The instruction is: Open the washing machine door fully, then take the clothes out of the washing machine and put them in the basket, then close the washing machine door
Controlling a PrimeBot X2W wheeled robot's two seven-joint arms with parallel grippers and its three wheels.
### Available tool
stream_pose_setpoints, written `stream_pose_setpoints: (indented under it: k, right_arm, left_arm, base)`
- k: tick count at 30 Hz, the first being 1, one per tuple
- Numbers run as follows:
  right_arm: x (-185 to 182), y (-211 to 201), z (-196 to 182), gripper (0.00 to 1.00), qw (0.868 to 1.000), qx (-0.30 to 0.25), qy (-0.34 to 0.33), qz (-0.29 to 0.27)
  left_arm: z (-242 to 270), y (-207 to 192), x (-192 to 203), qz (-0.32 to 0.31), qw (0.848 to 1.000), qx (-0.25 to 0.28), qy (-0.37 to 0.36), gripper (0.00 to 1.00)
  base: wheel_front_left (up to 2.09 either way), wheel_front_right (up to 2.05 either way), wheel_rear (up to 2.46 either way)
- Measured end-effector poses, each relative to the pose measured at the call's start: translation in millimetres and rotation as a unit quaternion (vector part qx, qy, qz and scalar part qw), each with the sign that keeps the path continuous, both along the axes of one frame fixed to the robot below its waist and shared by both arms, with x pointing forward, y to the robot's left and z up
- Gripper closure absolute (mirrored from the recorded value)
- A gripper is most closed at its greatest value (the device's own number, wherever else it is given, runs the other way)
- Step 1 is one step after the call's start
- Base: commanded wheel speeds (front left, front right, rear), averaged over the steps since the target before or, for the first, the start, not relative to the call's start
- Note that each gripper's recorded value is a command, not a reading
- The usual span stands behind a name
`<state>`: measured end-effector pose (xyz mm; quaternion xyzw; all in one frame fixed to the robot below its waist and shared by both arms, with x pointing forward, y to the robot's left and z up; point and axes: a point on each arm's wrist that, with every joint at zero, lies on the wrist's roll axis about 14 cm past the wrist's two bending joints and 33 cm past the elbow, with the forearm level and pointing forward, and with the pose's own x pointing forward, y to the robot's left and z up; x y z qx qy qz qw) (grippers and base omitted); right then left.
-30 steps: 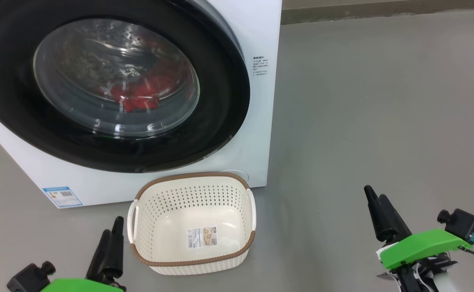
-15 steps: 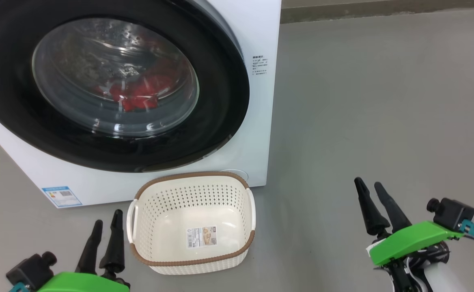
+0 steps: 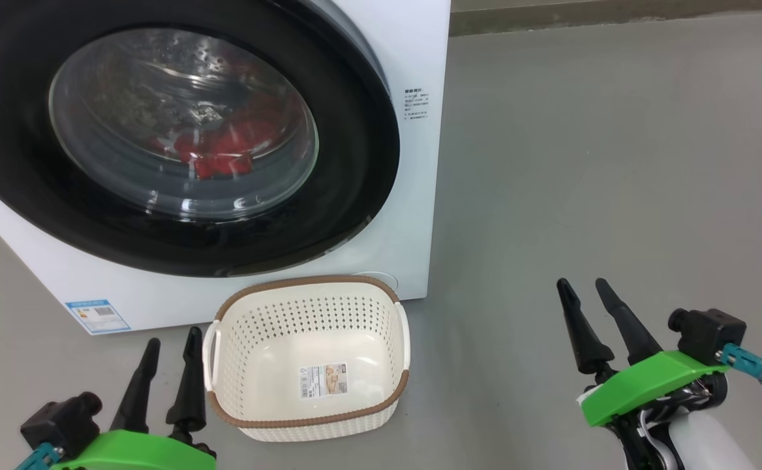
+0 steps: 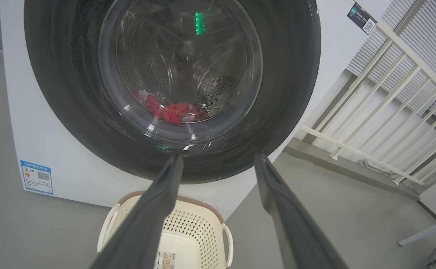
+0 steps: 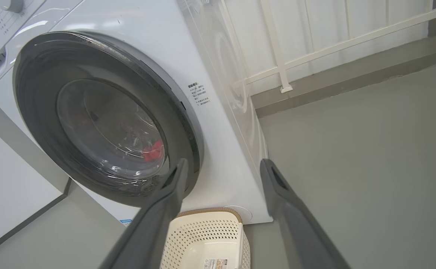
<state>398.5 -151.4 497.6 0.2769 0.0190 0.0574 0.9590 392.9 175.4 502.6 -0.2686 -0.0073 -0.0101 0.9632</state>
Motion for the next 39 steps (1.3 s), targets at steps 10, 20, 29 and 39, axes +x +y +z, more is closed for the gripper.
stream_pose_setpoints:
  k: [10, 20, 29, 39]
  right_arm:
    - [6, 8, 10, 0.00, 0.998, -0.054, -0.027, 0.016]
    - [8, 14, 15, 0.00, 0.993, -0.108, -0.049, 0.030]
    - [12, 20, 30, 0.00, 0.982, -0.164, -0.085, 0.041]
    - [11, 26, 34, 0.00, 0.973, -0.201, -0.103, 0.054]
  left_arm:
    - [7, -2, 5, -0.003, 0.998, 0.054, -0.018, 0.00]
    - [19, -5, 11, -0.008, 0.993, 0.112, -0.043, 0.00]
    - [24, -8, 10, -0.012, 0.984, 0.166, -0.058, 0.00]
    - [31, -11, 12, -0.016, 0.976, 0.204, -0.074, 0.00]
  base:
    - [0.00, 0.00, 0.00]
    - [0.00, 0.00, 0.00]
    - [0.00, 0.00, 0.00]
    - [0.00, 0.00, 0.00]
